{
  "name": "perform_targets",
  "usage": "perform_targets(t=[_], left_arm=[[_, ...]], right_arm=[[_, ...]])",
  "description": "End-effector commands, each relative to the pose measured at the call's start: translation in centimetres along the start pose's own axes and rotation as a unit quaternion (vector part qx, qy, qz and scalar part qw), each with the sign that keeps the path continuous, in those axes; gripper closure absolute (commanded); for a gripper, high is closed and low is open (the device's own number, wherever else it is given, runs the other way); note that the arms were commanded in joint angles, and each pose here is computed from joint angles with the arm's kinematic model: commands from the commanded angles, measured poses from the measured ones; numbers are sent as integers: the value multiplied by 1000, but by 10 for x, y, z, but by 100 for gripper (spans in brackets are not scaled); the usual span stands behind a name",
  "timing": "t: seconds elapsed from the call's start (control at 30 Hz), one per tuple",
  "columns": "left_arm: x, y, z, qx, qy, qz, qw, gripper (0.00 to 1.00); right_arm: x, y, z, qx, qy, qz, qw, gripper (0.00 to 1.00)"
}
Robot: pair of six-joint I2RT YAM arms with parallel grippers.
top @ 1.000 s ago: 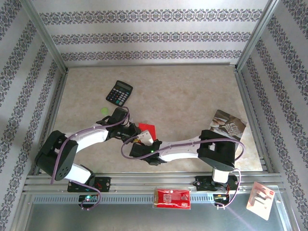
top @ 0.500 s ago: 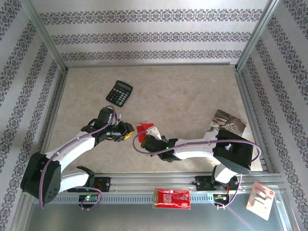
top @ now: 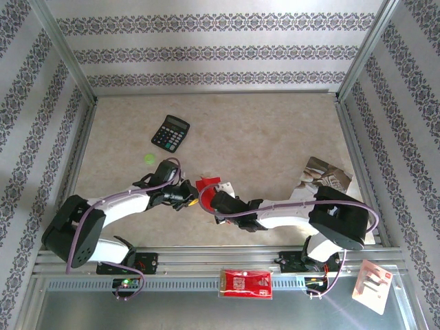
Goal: Fold a paper plane with a square sheet of paper (pick it up from the middle)
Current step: Fourth fold the wing at the center of the table.
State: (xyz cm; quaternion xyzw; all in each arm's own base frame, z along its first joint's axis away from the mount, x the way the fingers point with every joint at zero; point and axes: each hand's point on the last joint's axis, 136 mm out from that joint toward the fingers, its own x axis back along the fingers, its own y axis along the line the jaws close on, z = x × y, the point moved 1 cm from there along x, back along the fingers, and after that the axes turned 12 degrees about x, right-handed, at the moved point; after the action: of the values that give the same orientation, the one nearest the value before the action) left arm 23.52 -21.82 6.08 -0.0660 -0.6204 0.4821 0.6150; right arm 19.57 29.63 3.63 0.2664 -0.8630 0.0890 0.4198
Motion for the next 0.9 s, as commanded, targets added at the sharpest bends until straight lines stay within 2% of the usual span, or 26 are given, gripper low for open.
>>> perform_targets(t=[0.0,0.4,0.87], left_arm=[[-7,-18,-1,-17,-3,23,1000,92],[-33,-21,-4,-35,20,10,999,93],[-46,-2,-11,-63,22,-45,997,93]], right_arm=[[2,3,-7,-46,-18,-34,998,100],[0,-3,-5,-130,-20,-98,987,100],[-1,-8,-9,-190,-17,-143,971,99]])
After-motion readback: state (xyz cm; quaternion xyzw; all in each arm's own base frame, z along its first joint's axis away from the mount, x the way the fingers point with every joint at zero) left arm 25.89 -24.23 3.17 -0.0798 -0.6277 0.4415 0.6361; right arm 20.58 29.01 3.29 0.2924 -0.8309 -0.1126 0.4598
